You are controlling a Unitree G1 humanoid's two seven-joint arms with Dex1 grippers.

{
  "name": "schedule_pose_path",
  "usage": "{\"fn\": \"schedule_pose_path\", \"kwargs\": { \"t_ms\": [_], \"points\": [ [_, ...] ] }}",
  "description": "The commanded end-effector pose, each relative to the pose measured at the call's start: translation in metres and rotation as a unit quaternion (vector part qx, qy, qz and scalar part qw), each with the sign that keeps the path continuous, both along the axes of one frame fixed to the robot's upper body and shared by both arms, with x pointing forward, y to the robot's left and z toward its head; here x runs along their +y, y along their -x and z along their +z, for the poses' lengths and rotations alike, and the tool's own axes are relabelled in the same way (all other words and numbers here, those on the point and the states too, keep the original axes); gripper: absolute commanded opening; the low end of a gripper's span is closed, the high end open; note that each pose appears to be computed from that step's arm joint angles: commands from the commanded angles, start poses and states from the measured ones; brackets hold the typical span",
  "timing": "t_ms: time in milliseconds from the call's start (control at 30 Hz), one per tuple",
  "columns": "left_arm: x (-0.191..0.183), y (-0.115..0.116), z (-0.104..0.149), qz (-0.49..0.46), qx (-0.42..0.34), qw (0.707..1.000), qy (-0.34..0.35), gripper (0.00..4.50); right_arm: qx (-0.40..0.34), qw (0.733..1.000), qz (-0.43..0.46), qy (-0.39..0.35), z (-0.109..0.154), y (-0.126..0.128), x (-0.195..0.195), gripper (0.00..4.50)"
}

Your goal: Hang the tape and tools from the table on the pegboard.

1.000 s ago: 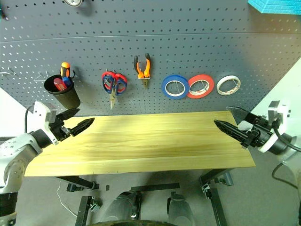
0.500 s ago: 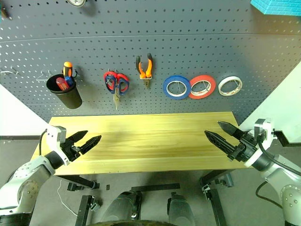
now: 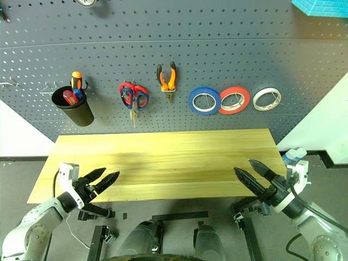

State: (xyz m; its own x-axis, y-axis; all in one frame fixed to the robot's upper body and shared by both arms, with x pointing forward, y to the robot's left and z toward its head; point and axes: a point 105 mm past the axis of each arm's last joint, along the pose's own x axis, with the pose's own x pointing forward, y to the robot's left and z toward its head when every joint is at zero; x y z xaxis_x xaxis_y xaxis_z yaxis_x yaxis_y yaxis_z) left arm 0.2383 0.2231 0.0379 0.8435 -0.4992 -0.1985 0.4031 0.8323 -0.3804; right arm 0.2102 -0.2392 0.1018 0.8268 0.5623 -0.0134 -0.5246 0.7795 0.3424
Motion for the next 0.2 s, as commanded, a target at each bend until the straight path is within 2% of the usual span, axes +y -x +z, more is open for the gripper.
{"fn": "schedule_pose_path", "kwargs": {
  "t_ms": [33, 200],
  "points": [
    [0.0063, 0.0016, 0.0022, 0.014, -0.020, 1.000, 0.017, 4.37, -0.028, 1.000, -0.015, 0.002, 0.0002, 0.0042, -0.0035, 4.50],
    [0.0035, 0.0104, -0.0003, 0.025, -0.029, 0.998, 0.043, 4.37, -0.029, 0.999, -0.022, -0.008, -0.0091, 0.0102, -0.0007, 4.50]
  ]
}}
